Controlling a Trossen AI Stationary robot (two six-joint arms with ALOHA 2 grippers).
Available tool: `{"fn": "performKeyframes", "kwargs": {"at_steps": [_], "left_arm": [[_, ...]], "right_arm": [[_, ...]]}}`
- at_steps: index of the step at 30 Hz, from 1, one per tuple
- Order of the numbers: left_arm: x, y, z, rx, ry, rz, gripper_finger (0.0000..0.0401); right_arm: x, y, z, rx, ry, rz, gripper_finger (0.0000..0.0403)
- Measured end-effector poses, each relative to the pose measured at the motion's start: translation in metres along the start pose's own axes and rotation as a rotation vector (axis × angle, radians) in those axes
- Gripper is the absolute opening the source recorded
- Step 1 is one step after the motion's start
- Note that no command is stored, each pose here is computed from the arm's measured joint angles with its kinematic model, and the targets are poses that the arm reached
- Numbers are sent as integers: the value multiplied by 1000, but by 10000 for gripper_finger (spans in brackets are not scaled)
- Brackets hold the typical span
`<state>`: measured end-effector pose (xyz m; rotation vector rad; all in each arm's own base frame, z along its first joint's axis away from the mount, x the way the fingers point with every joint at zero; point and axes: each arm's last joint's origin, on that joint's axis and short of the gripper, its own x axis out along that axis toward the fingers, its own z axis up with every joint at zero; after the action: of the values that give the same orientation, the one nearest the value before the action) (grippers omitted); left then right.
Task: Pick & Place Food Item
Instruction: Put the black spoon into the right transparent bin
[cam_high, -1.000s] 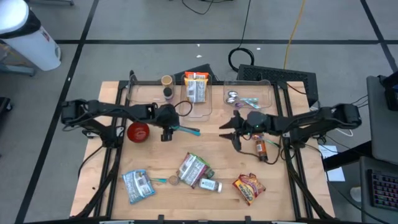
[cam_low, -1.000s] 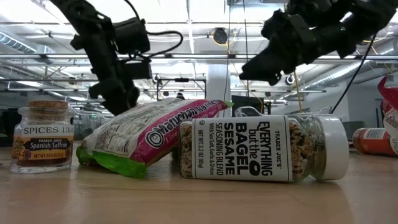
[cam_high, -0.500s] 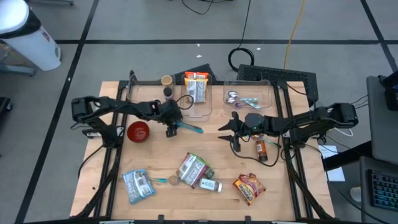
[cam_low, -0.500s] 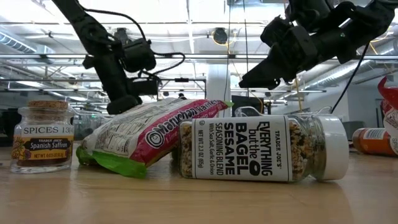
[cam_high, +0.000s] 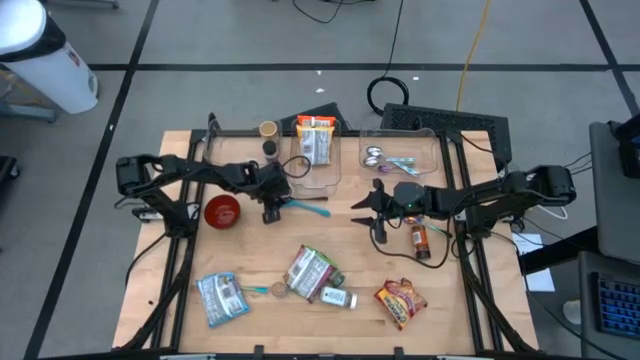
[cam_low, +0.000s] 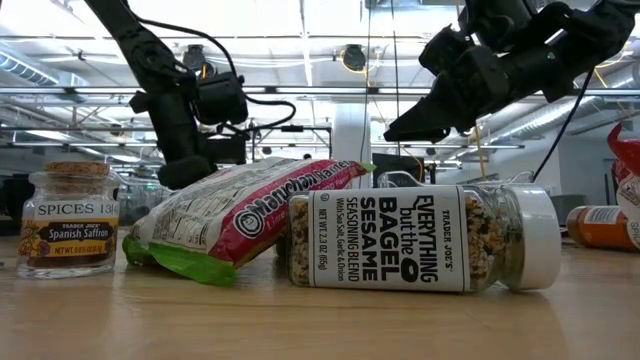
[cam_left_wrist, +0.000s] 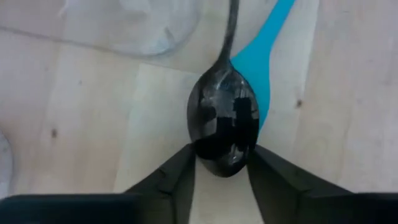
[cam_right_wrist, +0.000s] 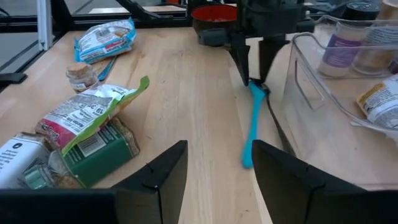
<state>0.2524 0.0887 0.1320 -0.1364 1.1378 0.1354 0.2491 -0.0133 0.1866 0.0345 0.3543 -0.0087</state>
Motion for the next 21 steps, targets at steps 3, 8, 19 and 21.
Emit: {"fn": "performKeyframes", "kwargs": {"at_steps": [3,8,19,21], "left_arm": [[0,-4,1,2,-2,-13,89],[-1,-12,-1,18,20,-29,16],[-11,-31,13,68,60,-105,8],[-14,-34,20,85,47,-107,12]], "right_arm": [[0,0,0,0,1,-7,174],[0,0,0,1,2,-6,174],[0,0,-1,1,13,-6,174],[0,0,-1,1,15,-6,174]]}}
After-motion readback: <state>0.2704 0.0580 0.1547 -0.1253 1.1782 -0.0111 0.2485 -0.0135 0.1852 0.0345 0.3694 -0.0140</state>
